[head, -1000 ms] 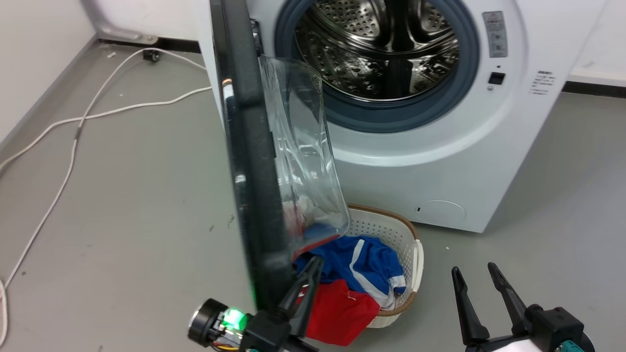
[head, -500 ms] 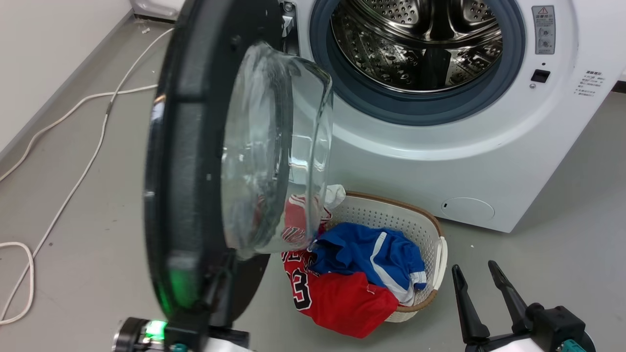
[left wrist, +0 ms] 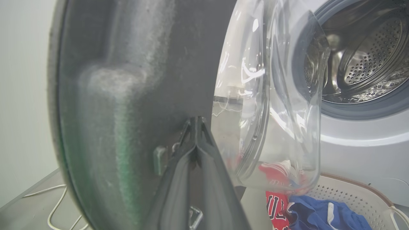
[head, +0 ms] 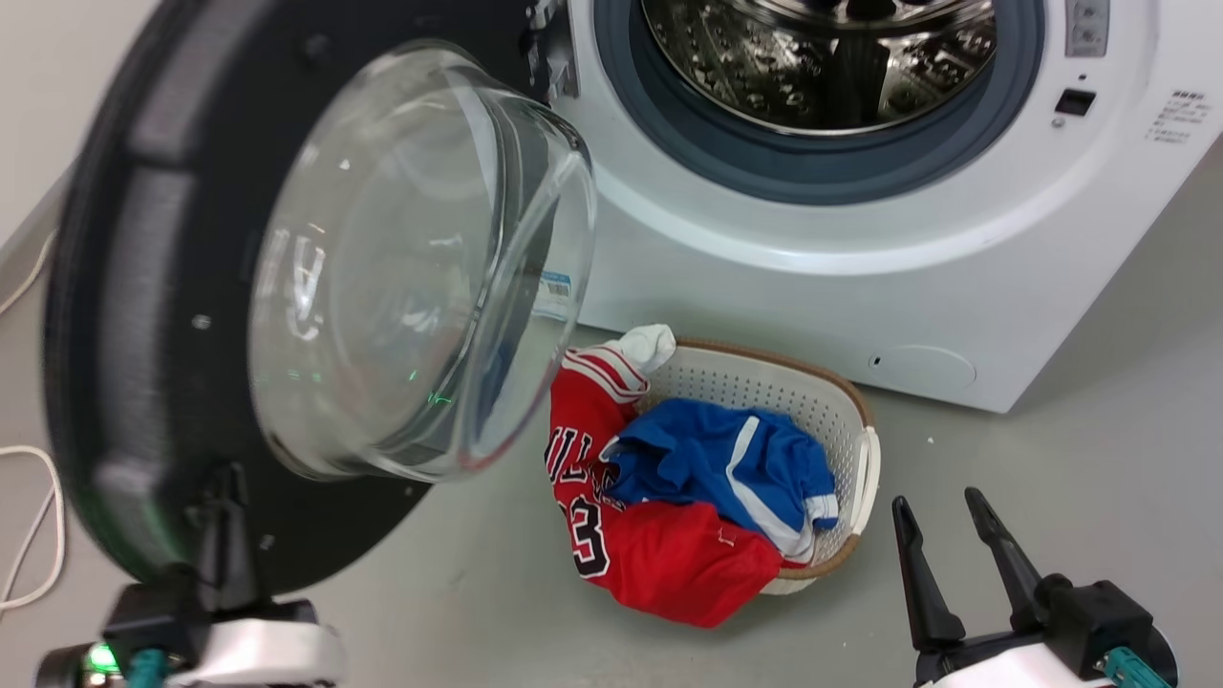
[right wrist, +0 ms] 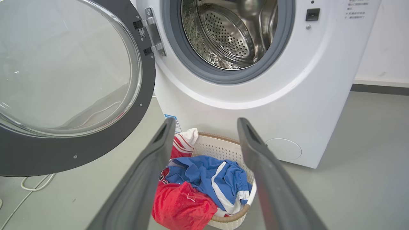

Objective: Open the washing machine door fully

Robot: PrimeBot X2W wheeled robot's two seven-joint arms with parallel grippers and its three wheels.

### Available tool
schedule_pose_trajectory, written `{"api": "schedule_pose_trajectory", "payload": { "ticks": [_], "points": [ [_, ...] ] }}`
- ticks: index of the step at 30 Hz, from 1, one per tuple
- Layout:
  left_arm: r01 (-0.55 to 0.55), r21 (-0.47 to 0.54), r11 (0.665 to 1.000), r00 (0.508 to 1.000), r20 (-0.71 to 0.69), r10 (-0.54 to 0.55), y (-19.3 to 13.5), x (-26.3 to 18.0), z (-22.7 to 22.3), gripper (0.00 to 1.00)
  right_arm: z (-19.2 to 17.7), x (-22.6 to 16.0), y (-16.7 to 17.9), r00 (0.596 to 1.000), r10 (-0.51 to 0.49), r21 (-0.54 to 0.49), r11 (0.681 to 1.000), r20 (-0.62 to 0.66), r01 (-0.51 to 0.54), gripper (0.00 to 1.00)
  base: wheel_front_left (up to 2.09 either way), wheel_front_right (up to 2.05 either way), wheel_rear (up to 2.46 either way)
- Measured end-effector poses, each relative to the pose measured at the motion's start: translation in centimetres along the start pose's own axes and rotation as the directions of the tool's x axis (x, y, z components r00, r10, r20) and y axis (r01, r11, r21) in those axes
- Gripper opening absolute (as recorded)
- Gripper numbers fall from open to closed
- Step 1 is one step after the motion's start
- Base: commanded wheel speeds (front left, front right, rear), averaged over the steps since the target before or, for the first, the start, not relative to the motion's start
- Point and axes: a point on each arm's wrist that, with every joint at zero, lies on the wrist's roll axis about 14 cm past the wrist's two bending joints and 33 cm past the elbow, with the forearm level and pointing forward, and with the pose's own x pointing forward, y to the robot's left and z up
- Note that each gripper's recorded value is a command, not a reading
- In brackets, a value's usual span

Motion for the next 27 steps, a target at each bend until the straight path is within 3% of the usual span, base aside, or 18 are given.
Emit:
{"api": "schedule_pose_trajectory", "payload": {
  "ticks": [10, 27],
  "points": [
    [-0.163, 0.000, 0.987, 0.987, -0.001, 0.163, 4.7, 3.4, -0.4, 0.00, -1.0, 1.6, -0.8, 1.000, -0.006, -0.011, 1.000, -0.018, 0.006, 1.00, 0.00, 0.00, 0.00],
    [-0.243, 0.036, 0.969, 0.968, -0.050, 0.244, 8.7, 7.8, -2.6, 0.00, -2.3, 2.9, -2.7, 0.998, -0.040, -0.035, 0.999, -0.040, 0.038, 1.00, 0.00, 0.00, 0.00]
  ]
}}
